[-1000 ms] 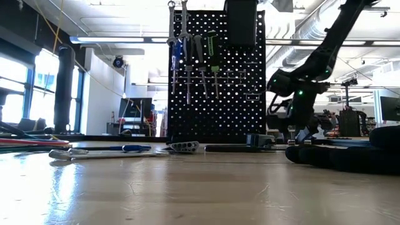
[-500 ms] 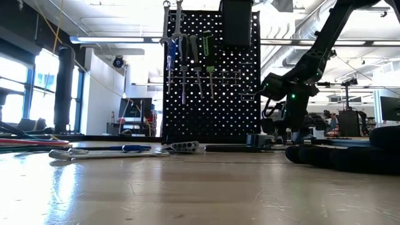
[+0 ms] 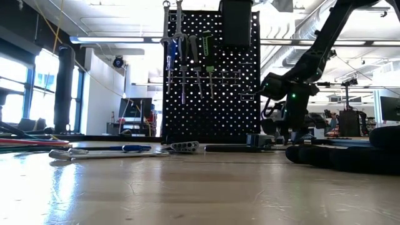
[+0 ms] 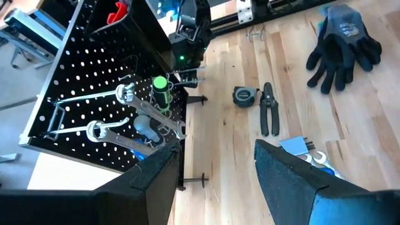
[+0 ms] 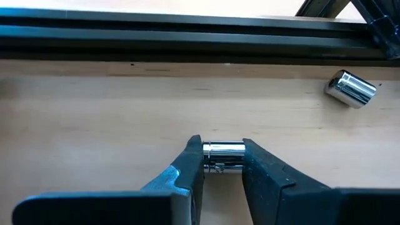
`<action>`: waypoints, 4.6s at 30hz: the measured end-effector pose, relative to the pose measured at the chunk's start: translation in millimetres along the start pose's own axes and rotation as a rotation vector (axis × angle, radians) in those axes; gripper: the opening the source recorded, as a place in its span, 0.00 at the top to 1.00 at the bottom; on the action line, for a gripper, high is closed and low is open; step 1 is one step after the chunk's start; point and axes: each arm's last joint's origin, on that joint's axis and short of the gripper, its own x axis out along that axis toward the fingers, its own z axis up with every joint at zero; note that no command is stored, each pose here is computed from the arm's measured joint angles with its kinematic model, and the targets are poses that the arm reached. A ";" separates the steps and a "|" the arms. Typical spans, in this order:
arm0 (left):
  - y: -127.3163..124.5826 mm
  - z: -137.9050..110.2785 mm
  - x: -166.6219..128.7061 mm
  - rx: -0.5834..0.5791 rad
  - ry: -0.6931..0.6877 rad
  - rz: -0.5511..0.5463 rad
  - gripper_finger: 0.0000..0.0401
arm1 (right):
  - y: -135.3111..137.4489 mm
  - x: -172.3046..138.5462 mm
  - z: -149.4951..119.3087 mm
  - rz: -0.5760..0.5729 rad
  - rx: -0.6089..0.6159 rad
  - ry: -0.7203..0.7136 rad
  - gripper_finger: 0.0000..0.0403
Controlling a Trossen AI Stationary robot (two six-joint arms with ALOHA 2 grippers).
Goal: Hang tools onto peg board
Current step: Put the socket into the black bin on the peg board
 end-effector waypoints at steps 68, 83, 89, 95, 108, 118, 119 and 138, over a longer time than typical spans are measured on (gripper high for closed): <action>-0.5 -0.4 -0.7 -0.033 0.001 -0.004 0.51 | -31.6 -293.8 -48.5 1.039 -0.214 -0.441 0.81; -0.3 0.3 -0.6 -0.059 -0.005 -0.001 0.51 | -43.1 -379.4 40.0 1.252 -0.200 -1.004 0.81; -0.3 0.4 -0.6 -0.060 -0.006 -0.001 0.51 | -30.4 -412.5 82.2 1.163 -0.287 -1.063 0.81; -0.2 0.5 -0.6 -0.061 -0.007 0.000 0.51 | -11.9 -428.5 125.2 1.064 -0.341 -1.042 0.81; -0.2 0.5 -0.6 -0.061 -0.007 0.000 0.51 | -14.3 -424.6 209.4 0.968 -0.283 -0.823 0.81; -0.3 0.4 -0.6 -0.062 -0.006 -0.001 0.51 | -8.7 -379.2 238.7 1.001 -0.327 -0.553 0.81; -0.3 0.4 -0.6 -0.063 -0.006 -0.001 0.51 | -9.1 -374.8 240.4 1.005 -0.330 -0.532 0.81; -0.2 0.4 -0.6 -0.070 -0.006 0.001 0.51 | -1.9 -349.4 240.3 1.098 -0.446 -0.362 0.78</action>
